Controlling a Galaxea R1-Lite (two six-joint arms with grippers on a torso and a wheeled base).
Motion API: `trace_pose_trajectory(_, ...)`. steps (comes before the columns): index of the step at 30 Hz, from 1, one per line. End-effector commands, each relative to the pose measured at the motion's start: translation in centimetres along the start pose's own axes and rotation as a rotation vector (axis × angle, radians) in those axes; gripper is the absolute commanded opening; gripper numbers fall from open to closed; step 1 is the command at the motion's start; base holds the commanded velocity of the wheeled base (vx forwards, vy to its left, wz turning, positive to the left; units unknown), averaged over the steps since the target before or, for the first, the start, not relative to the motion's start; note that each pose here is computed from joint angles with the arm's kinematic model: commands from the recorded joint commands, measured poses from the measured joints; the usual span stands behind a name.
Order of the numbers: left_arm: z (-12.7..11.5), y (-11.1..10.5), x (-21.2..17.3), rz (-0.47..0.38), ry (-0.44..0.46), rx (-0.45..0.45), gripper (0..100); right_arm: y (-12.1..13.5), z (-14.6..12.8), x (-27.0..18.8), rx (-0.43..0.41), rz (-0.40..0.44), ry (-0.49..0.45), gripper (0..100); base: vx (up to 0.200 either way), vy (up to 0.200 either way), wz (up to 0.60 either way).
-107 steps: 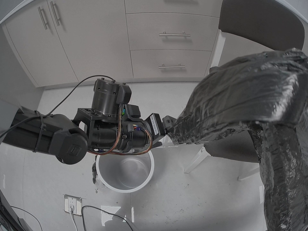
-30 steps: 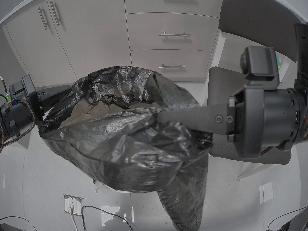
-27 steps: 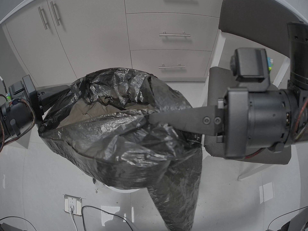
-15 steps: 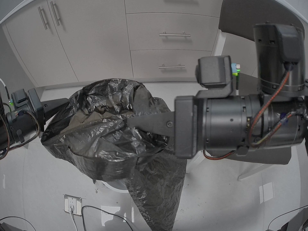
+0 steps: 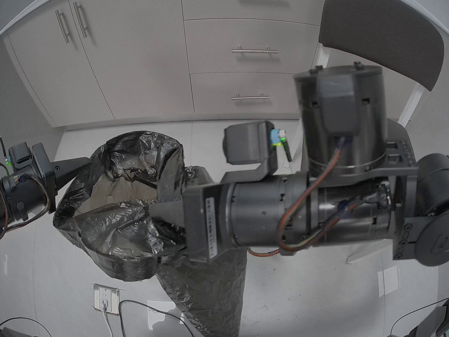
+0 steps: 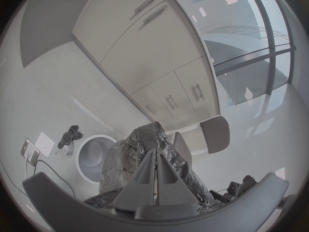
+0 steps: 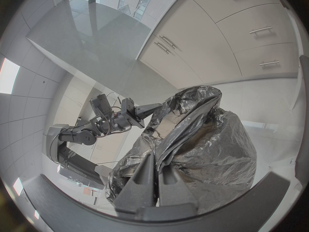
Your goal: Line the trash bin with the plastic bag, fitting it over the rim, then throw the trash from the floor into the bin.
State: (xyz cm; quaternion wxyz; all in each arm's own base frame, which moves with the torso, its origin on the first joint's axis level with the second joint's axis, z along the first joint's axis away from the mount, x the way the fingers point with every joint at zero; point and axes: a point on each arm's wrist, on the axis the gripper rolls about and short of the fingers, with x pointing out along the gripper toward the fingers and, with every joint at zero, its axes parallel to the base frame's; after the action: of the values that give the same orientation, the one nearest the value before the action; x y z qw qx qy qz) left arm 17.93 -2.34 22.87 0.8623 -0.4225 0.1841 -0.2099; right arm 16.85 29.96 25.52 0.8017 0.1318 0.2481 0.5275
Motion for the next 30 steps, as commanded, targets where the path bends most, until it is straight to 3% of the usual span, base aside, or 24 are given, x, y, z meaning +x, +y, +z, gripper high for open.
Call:
trace_pose_trajectory(1,-0.2,0.9,-0.3,0.034,-0.010,-0.001,0,-0.6,-1.0,2.0,0.010,-0.012,0.039,0,0.000,0.000,0.00)
trace_pose_trajectory(9,-0.6,1.6,-0.3,0.057,-0.002,-0.009,0,-0.9,-1.3,2.8,0.009,-0.018,0.043,0,0.000,0.000,0.00)
trace_pose_trajectory(14,0.2,3.4,0.9,0.115,-0.014,-0.023,0,-2.4,-2.0,4.8,0.012,-0.074,-0.008,0,0.000,0.000,0.00)
trace_pose_trajectory(22,1.6,5.5,2.5,0.148,-0.053,-0.025,0,-3.8,-2.4,7.3,0.032,-0.096,-0.036,0,0.000,0.000,0.00)
trace_pose_trajectory(30,1.7,5.9,2.8,0.155,-0.054,-0.020,0,-3.7,-1.6,6.4,0.035,-0.102,-0.050,0,0.000,0.000,0.00)
